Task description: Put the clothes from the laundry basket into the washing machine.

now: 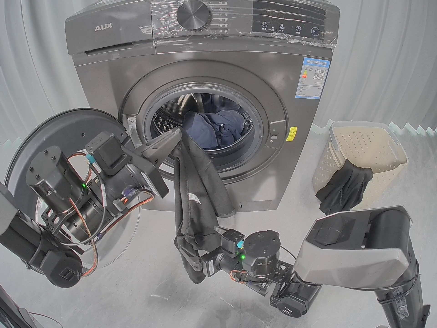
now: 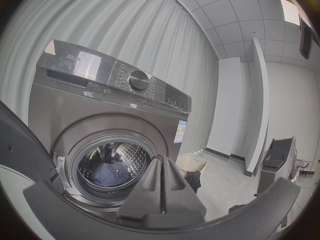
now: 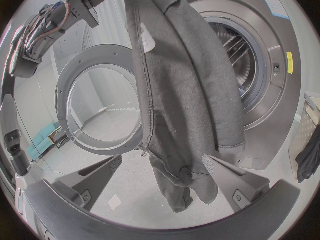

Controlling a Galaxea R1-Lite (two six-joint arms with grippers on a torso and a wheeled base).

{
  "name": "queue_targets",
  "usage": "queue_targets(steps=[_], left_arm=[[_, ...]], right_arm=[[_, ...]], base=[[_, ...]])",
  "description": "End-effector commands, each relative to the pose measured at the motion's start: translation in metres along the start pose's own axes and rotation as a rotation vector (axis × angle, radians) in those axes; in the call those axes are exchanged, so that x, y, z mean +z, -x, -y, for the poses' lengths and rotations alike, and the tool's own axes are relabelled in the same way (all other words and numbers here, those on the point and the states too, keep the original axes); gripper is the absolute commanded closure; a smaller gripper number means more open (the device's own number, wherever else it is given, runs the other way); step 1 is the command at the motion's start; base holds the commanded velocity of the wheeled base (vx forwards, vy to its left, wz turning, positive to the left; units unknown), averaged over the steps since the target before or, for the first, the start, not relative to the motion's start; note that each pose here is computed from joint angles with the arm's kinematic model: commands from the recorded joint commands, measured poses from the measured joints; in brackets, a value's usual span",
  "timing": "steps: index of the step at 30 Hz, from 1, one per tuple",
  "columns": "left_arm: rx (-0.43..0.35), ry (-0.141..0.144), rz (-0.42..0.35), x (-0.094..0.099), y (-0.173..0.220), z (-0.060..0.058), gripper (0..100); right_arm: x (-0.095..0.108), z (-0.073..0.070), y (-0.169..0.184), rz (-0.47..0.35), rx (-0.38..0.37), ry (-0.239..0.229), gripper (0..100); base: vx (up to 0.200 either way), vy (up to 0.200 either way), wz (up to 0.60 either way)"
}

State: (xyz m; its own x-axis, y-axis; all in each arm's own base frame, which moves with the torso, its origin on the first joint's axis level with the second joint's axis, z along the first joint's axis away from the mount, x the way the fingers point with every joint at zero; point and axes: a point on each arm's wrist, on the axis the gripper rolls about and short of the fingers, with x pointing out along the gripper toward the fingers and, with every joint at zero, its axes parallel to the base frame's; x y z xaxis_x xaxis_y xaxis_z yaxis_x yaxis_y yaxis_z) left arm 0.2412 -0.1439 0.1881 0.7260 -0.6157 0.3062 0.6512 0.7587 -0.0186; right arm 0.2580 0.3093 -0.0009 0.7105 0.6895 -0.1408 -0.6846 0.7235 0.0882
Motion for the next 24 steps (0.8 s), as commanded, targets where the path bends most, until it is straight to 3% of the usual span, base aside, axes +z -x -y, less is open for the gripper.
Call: queue_targets(steps=[1,5,8,12,13,24], left_arm=[[0.000,0.001,-0.003,-0.001,0.000,0.000,100],[0.000,0.000,0.000,0.000,0.000,0.000,100],[-0.002,0.002,0.000,0.000,0.000,0.000,100],[-0.002,0.007,0.000,0.000,0.000,0.000,100],[-0.002,0.007,0.000,0.000,0.000,0.000,100],[0.000,0.008,-0.003,-0.001,0.001,0.000,100]], right_arm=[[-0.015,0.002,-0.014,-0.013,0.000,0.001,0],[-0.016,0.009,-0.029,0.019,-0.015,0.018,0],[-0.016,0.028,-0.039,0.040,-0.057,0.019,0],[-0.012,0.033,-0.042,0.063,-0.069,0.016,0],[-0.012,0.034,-0.043,0.068,-0.070,0.015,100],[-0.011,0.034,-0.042,0.083,-0.069,0.008,100]], base=[[0.000,0.000,0.00],[0.000,0.000,0.00],[0.000,0.000,0.00],[0.000,0.000,0.00],[0.000,0.000,0.00],[0.000,0.000,0.00]])
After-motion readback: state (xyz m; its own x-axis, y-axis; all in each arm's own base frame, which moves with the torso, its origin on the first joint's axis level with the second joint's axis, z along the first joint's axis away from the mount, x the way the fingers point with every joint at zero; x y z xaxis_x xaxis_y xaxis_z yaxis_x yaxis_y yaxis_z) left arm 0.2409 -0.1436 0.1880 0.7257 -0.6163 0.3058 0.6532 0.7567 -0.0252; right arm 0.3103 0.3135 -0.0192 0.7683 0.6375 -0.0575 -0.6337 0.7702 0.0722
